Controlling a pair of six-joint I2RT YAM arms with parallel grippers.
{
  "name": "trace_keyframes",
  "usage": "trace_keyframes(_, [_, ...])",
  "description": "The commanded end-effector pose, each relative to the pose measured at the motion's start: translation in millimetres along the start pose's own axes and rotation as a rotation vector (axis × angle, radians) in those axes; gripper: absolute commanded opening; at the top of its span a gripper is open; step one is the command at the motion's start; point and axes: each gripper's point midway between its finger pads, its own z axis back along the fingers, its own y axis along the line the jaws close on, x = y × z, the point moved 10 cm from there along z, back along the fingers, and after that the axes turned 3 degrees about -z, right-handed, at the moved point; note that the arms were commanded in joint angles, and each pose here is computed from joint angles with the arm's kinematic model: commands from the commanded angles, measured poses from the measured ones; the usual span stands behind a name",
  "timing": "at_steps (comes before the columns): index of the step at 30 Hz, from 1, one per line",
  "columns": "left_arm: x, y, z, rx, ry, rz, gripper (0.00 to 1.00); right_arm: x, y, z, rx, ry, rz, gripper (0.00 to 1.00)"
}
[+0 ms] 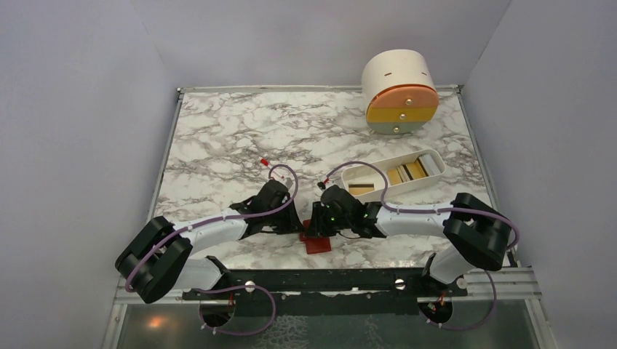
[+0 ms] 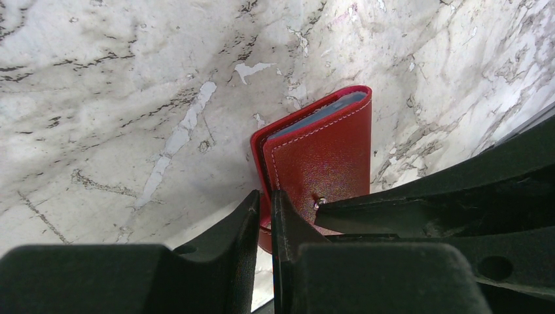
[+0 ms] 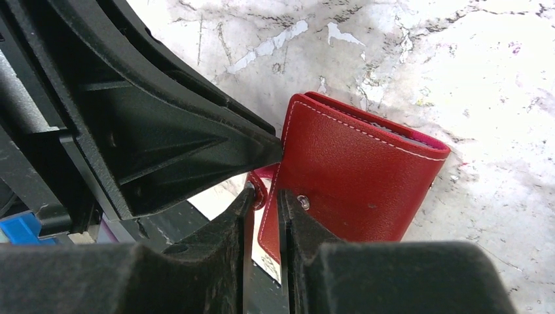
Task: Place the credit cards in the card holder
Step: Close the card holder at the center of the board.
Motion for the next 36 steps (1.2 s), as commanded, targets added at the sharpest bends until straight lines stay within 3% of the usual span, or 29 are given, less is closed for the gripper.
trace_keyframes(1, [-2.0, 2.3, -1.8, 0.007, -0.004, -0.007, 0.14, 0.8, 7.2, -4.4, 0.054, 0.000, -0.001, 0.20])
trace_keyframes(8, [-2.3, 2.6, -2.5, 0.008, -0.001, -0.004, 0.14, -0.5, 7.6, -6.0, 0.078, 0.000, -0.014, 0.19])
trace_keyframes(17, [-3.2, 3.6, -1.8, 0.009, -0.004, -0.002, 0.14, -0.7, 6.3, -3.8, 0.050, 0.001, -0.022, 0.01])
trace_keyframes(36, [-4.2, 5.0, -3.5, 0.011, 0.002, -0.006, 0.14, 2.3, -5.2, 11.6, -0.070, -0.060, 0.025, 0.01])
